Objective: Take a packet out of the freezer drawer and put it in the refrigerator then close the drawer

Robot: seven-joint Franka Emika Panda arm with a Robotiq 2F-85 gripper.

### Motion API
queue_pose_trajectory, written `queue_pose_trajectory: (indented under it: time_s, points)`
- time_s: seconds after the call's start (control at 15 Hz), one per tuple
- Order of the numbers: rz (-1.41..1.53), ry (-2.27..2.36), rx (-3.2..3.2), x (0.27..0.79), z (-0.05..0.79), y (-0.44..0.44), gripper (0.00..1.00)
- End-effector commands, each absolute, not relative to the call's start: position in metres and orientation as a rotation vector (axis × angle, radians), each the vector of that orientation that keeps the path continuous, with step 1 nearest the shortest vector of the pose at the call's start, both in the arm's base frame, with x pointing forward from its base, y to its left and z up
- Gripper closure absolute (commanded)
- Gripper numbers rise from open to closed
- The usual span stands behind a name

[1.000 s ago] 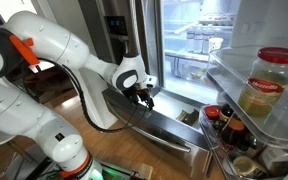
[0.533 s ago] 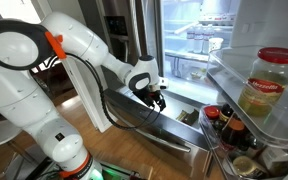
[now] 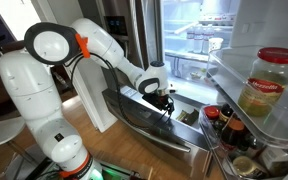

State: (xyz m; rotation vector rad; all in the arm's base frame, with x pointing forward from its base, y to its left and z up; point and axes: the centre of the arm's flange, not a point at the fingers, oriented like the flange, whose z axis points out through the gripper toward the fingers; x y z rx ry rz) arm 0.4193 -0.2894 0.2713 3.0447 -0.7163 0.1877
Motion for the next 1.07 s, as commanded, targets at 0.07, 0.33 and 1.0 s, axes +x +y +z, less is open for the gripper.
queue_pose_trajectory:
  time_s: [0.07, 0.33, 1.0]
  points:
    - [0.195, -0.677, 3.074, 0.422, 0.24, -0.314, 0.0]
    - [0.173, -0.679, 3.104, 0.413, 0.224, -0.322, 0.0]
    - [-0.085, -0.65, 3.106, 0.389, 0.222, -0.318, 0.0]
